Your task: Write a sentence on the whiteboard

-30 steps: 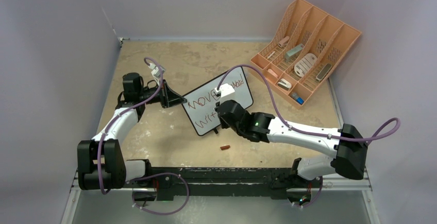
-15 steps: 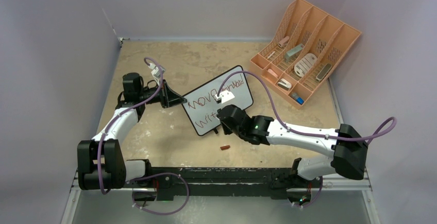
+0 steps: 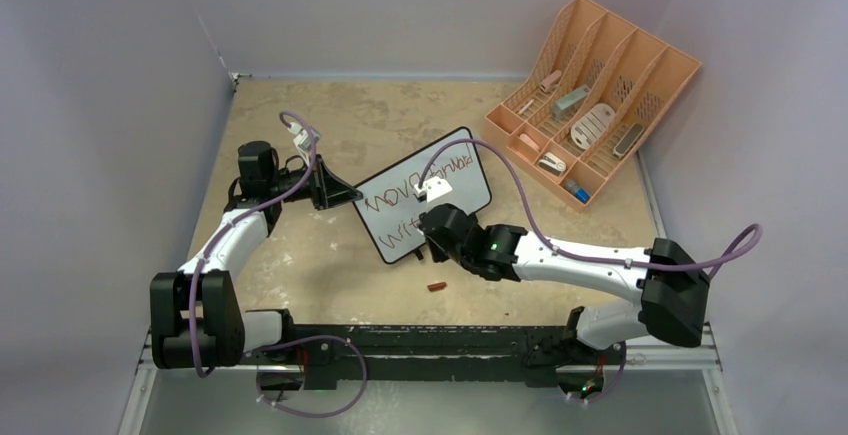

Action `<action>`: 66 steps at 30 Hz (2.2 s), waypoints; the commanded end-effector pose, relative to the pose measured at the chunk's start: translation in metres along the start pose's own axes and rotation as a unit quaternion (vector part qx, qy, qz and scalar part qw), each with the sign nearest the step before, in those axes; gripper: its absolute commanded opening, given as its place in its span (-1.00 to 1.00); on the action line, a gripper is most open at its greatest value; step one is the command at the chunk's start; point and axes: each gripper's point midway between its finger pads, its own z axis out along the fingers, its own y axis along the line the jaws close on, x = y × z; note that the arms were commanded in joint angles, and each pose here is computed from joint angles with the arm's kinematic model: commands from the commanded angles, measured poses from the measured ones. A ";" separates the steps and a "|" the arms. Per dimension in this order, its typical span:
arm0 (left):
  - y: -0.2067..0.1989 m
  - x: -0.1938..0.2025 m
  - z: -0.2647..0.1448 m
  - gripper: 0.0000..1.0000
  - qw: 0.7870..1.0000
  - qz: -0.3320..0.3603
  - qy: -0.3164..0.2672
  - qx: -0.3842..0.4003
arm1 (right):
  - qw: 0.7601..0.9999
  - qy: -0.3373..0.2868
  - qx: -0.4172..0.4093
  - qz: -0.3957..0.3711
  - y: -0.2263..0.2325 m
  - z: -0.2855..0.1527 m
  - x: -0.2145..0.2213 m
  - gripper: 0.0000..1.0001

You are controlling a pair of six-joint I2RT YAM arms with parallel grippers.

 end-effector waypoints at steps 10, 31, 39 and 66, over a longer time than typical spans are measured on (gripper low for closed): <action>0.001 -0.007 0.001 -1.00 1.000 0.018 -0.001 0.000 | 1.000 -0.014 -0.003 0.009 0.005 0.001 -0.011 -1.00; 0.000 -0.006 0.001 -1.00 1.000 0.018 0.000 0.002 | 0.999 -0.025 0.025 0.016 -0.006 -0.002 -0.016 -1.00; 0.000 -0.006 0.001 -1.00 1.000 0.019 0.000 0.002 | 0.999 -0.032 0.027 0.021 -0.007 -0.005 -0.020 -1.00; -0.002 -0.006 0.000 -1.00 1.000 0.020 -0.001 0.003 | 0.999 -0.030 0.001 0.016 0.006 0.001 -0.024 -1.00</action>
